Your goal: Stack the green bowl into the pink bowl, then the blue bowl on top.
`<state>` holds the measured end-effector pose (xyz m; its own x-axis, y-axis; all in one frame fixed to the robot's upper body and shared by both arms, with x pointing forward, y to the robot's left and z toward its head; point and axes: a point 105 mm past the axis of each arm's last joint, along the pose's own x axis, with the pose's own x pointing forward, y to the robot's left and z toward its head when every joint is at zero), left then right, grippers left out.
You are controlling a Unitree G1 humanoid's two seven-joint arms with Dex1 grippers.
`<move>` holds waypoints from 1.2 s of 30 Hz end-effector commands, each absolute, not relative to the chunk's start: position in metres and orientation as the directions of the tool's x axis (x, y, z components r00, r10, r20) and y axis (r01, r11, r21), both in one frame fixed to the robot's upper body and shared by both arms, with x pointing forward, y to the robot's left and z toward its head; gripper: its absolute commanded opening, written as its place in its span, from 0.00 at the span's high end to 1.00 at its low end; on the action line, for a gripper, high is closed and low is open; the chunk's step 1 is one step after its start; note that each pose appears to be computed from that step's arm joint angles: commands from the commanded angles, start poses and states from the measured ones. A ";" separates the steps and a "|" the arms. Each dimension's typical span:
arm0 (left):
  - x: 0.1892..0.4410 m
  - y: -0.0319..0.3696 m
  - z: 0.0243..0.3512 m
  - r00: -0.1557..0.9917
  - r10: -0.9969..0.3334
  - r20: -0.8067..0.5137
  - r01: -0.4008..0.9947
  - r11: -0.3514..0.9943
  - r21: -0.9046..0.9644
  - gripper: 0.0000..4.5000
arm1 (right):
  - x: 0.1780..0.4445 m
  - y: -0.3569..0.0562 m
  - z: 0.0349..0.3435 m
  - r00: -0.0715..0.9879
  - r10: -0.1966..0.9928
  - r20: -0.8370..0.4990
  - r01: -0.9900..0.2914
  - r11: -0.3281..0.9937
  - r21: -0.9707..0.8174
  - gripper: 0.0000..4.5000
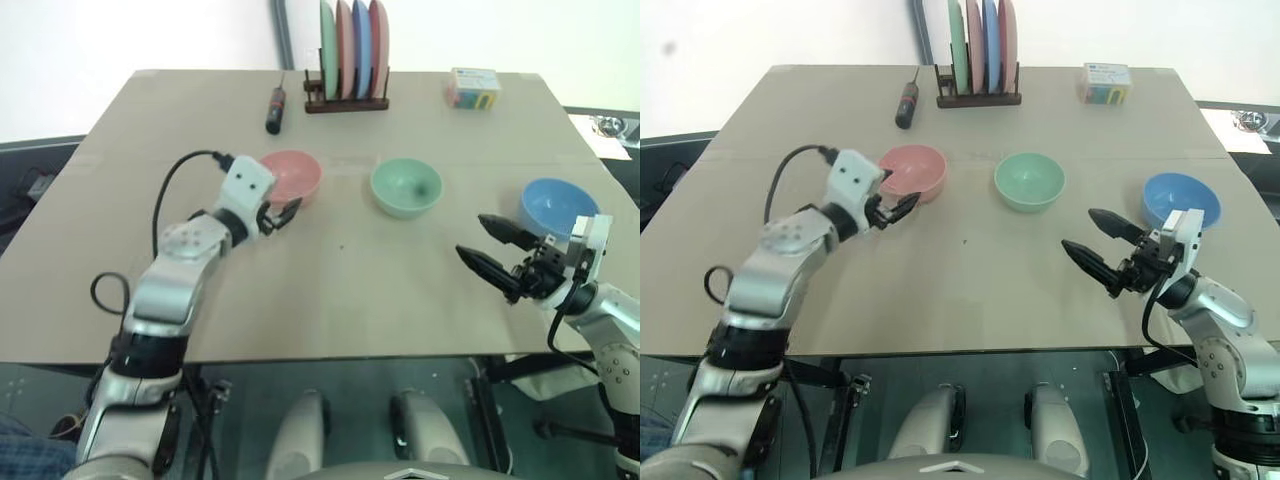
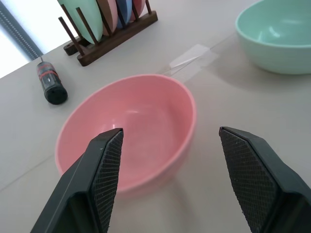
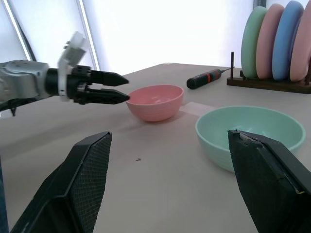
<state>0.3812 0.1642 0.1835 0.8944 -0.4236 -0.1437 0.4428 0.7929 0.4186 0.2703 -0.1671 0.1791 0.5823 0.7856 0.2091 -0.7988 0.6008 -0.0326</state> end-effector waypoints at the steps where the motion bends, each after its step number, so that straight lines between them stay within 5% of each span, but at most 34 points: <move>1: 0.397 0.154 0.183 0.874 -0.448 -0.189 0.481 0.742 0.467 0.26 | 0.267 -0.162 0.197 0.549 0.795 0.257 -0.808 0.584 -0.081 0.11; 12: 0.421 0.142 0.160 0.778 -0.486 -0.398 0.628 0.574 0.525 0.26 | 0.270 -0.171 0.201 0.575 0.778 0.255 -0.781 0.614 -0.115 0.11; 21: 0.424 0.133 0.172 0.743 -0.519 -0.424 0.669 0.563 0.485 0.98 | 0.271 -0.176 0.198 0.591 0.768 0.247 -0.767 0.630 -0.124 0.08; 28: 0.404 0.113 0.182 0.683 -0.570 -0.456 0.722 0.432 0.541 0.99 | 0.271 -0.176 0.197 0.598 0.763 0.246 -0.761 0.636 -0.126 0.08; 36: 0.335 0.067 0.177 0.419 -0.696 -0.583 0.863 0.106 0.494 0.99 | 0.271 -0.176 0.195 0.598 0.765 0.237 -0.762 0.635 -0.126 0.08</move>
